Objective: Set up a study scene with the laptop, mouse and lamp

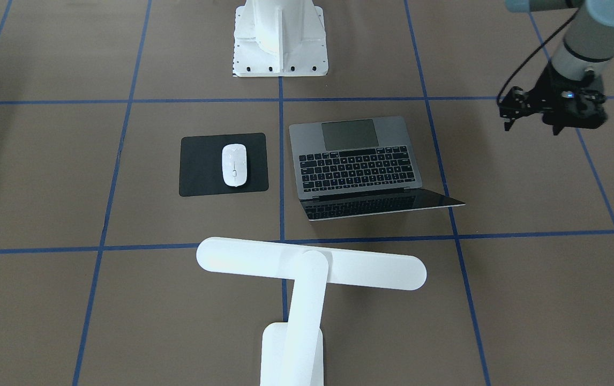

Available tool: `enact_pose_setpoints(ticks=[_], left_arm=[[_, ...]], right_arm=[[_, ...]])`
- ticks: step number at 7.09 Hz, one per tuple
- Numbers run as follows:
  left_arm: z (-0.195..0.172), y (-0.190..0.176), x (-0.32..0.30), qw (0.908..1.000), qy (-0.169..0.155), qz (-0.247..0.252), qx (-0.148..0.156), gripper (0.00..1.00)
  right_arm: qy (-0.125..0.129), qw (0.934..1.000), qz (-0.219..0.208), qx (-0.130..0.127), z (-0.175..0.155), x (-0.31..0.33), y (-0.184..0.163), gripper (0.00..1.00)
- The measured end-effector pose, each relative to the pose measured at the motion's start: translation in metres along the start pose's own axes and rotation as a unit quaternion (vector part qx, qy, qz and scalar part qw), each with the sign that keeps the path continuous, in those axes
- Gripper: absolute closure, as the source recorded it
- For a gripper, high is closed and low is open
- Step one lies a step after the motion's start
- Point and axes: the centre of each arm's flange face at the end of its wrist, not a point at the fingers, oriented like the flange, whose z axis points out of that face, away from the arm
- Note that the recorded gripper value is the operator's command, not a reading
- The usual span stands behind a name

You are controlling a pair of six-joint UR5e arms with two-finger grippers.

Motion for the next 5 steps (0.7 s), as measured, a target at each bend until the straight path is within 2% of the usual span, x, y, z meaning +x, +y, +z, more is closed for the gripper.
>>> enact_pose_setpoints(ticks=[2,5], left_arm=[[0.0,-0.005,-0.146,0.9997,0.0,0.022,-0.01,0.01],[0.009,0.021,-0.281,0.9999,-0.006,-0.004,-0.011,0.01]], right_arm=[[-0.002,0.9996,0.021,-0.017,-0.006,-0.002,0.003,0.0],[-0.001,0.999,0.036,-0.028,-0.005,0.002,0.006,0.0]])
